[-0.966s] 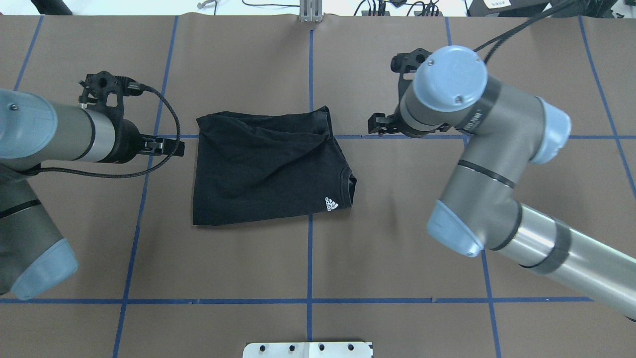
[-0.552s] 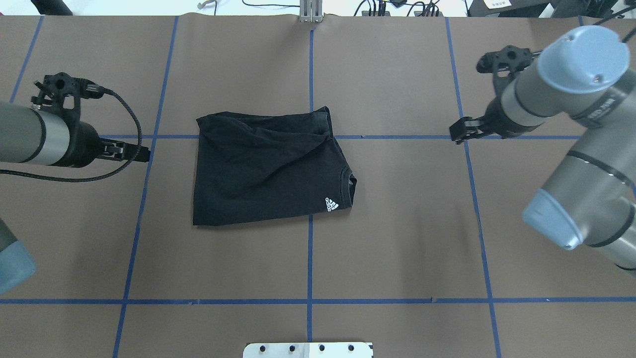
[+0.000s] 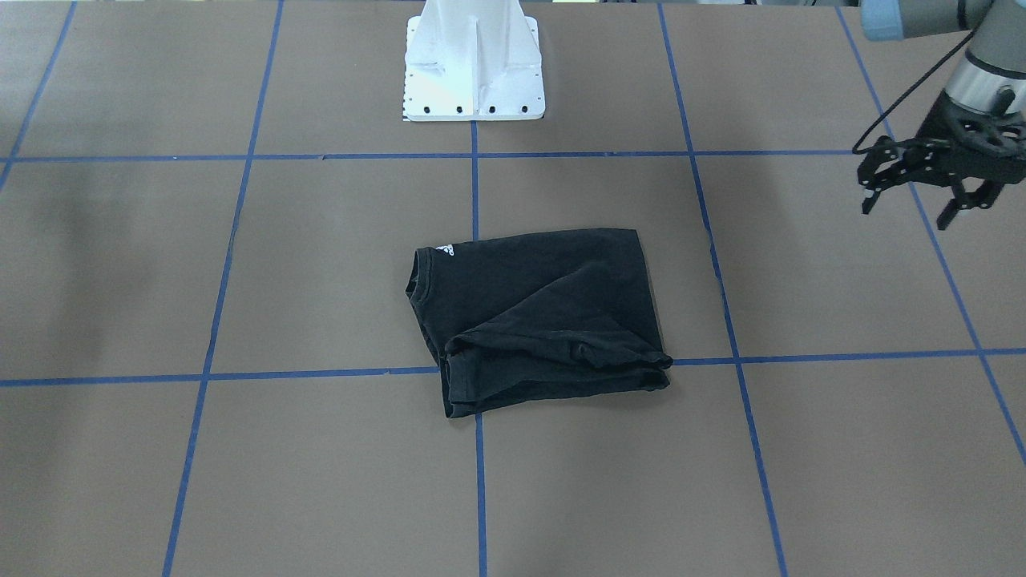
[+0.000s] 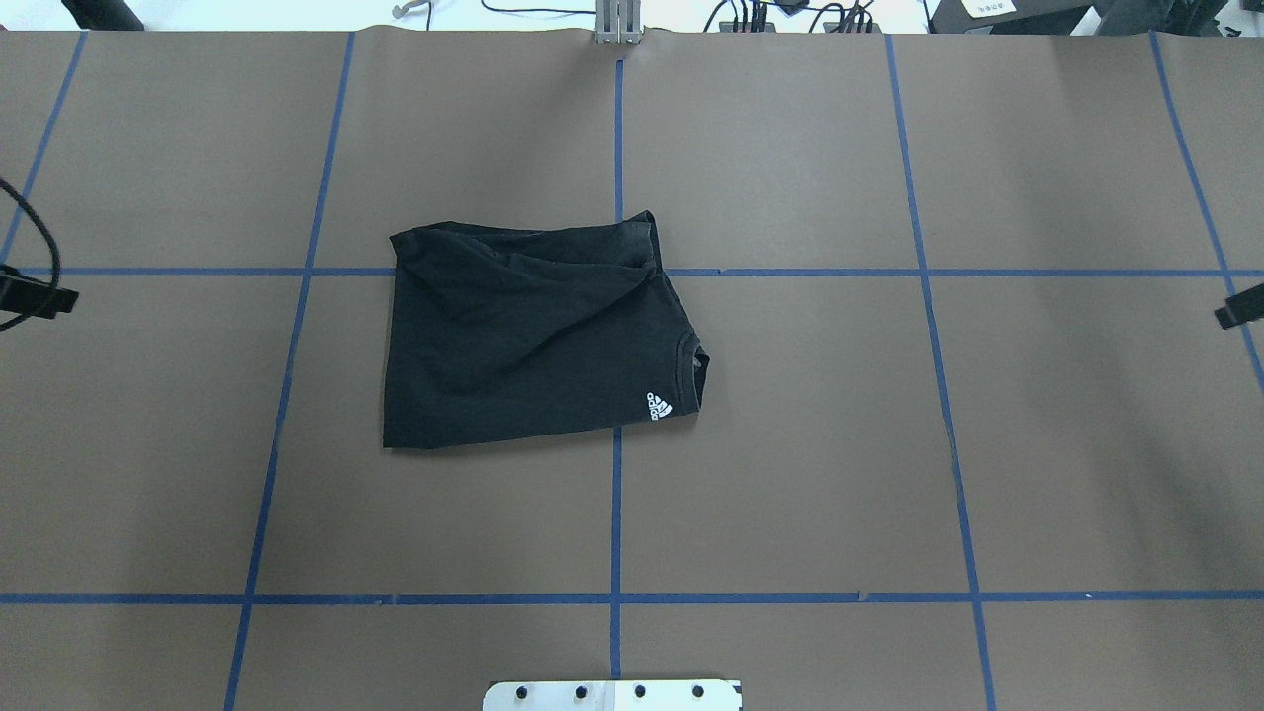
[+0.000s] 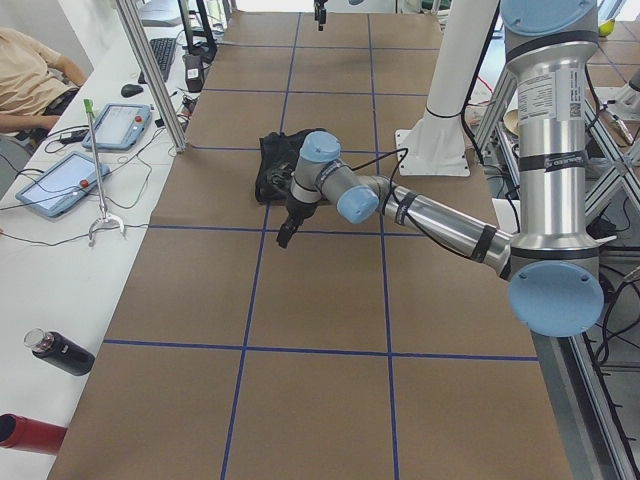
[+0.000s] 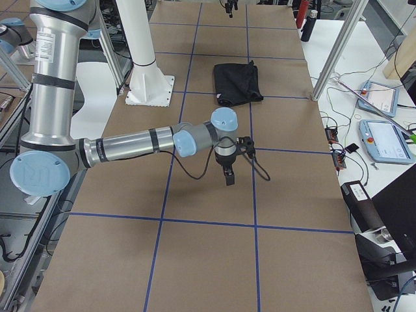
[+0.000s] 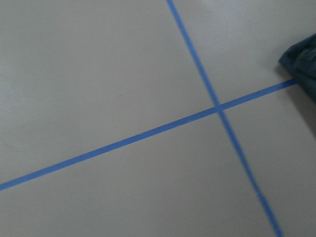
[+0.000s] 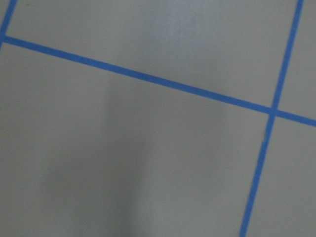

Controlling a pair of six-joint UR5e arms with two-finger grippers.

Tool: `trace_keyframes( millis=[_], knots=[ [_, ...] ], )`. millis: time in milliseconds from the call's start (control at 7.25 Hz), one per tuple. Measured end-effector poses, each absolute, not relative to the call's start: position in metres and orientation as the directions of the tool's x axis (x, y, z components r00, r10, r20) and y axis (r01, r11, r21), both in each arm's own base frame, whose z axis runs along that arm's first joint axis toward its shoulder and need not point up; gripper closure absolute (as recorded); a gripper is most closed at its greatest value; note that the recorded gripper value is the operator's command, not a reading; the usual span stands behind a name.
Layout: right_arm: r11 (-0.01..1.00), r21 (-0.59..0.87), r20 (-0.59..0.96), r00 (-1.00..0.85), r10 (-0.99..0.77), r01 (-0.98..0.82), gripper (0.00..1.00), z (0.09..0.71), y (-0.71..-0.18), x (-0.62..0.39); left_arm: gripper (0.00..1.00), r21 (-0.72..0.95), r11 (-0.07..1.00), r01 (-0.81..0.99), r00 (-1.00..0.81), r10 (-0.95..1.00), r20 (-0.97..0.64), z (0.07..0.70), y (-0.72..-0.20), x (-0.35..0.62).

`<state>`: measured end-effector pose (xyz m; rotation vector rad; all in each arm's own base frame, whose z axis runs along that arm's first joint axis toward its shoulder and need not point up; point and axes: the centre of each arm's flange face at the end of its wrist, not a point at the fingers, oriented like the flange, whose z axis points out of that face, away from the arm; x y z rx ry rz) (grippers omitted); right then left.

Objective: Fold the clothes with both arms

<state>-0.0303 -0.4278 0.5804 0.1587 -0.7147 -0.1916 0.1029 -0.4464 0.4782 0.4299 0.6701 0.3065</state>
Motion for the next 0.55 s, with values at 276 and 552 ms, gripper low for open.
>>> trace_keyframes(
  millis=[276, 552],
  knots=[
    [0.989, 0.142, 0.646, 0.755, -0.115, 0.029, 0.0, 0.634, -0.387, 0.046, 0.0, 0.46, 0.868, -0.188, 0.767, 0.423, -0.483, 0.551, -0.446, 0.021],
    [0.996, 0.089, 0.643, 0.764, -0.056, -0.002, 0.0, 0.631, -0.388, 0.065, 0.0, 0.393, 0.907, -0.152, 0.783, 0.353, -0.512, 0.615, -0.436, -0.037]
  ],
)
